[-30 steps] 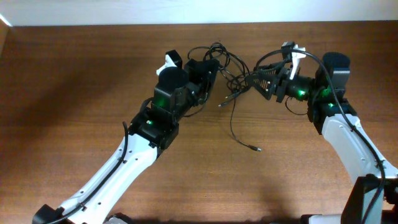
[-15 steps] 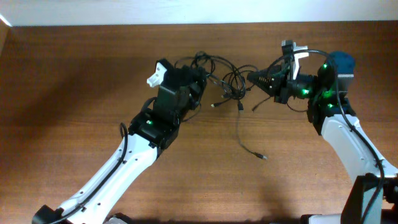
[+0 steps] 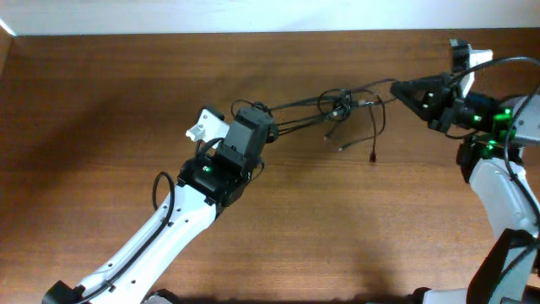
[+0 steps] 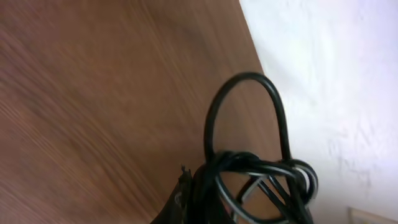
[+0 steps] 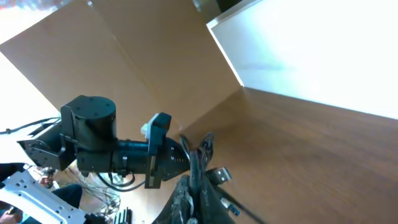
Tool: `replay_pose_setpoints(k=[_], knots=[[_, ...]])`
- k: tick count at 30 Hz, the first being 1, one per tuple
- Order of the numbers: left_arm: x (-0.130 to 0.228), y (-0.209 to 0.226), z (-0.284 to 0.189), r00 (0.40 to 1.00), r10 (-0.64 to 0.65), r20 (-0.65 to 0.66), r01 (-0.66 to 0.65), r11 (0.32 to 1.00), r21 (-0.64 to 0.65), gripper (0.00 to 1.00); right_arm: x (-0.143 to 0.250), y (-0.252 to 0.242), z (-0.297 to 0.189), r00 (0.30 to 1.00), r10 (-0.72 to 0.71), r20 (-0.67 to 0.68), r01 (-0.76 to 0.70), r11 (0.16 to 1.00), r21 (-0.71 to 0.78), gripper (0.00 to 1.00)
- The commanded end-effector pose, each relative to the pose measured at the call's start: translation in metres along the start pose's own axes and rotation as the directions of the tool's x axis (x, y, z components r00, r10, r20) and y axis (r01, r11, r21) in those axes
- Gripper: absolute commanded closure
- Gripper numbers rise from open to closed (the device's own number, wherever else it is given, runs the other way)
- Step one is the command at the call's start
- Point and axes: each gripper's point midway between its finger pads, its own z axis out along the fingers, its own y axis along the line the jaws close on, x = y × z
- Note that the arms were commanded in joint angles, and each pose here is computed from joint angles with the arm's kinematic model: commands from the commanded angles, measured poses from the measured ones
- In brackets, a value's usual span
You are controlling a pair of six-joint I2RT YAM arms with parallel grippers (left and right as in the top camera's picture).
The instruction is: Untangle cables
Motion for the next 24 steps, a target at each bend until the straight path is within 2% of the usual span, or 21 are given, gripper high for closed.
replay_pose_setpoints(k=[1, 5, 8, 9, 10, 11, 16, 17, 20, 24], knots=[[-0.052, 0.026, -0.001, 0.966, 0.034, 0.256, -0.008, 0.995, -0.104, 1.0, -0.023, -0.009, -0.033, 0.996, -0.033, 0.081, 0.025, 0.995, 0.101, 0.96], [-0.066, 0.04, -0.007, 0.942, 0.082, 0.326, -0.027, 0.985, -0.17, 1.0, -0.024, -0.013, -0.048, 0.996, -0.036, 0.087, 0.025, 0.991, 0.13, 0.96], [-0.067, 0.042, -0.006, 0.945, 0.077, 0.319, -0.021, 0.984, -0.176, 1.0, -0.025, -0.015, -0.054, 0.995, -0.038, 0.095, 0.024, 0.989, 0.145, 0.96], [-0.063, 0.039, -0.004, 0.953, 0.065, 0.296, -0.017, 0.987, -0.162, 1.0, -0.025, -0.015, -0.054, 0.995, -0.037, 0.092, 0.024, 0.989, 0.143, 0.9], [-0.054, 0.033, 0.0, 0.968, 0.039, 0.247, -0.007, 0.992, -0.129, 1.0, -0.023, -0.014, -0.054, 0.996, -0.036, 0.082, 0.024, 0.99, 0.138, 0.73], [-0.044, 0.023, 0.003, 0.982, 0.01, 0.19, 0.006, 0.996, -0.084, 1.0, -0.022, -0.013, -0.053, 0.997, -0.035, 0.074, 0.024, 0.991, 0.133, 0.7], [-0.01, -0.027, 0.005, 0.998, -0.066, -0.023, 0.069, 0.991, 0.119, 1.0, -0.015, -0.011, -0.052, 0.999, -0.01, 0.043, 0.006, 0.994, 0.111, 0.67], [-0.006, -0.037, 0.003, 0.996, -0.074, -0.058, 0.082, 0.983, 0.161, 1.0, -0.014, -0.011, -0.05, 0.999, -0.003, 0.041, -0.001, 0.994, 0.106, 0.64], [0.008, -0.08, -0.009, 0.982, -0.08, -0.171, 0.133, 0.936, 0.325, 1.0, -0.011, -0.006, -0.036, 1.0, 0.0, 0.02, -0.001, 0.997, 0.072, 0.6], [0.012, -0.119, -0.029, 0.968, -0.066, -0.243, 0.179, 0.86, 0.478, 1.0, -0.001, 0.008, -0.004, 0.999, -0.01, -0.032, 0.01, 1.0, -0.015, 0.54]])
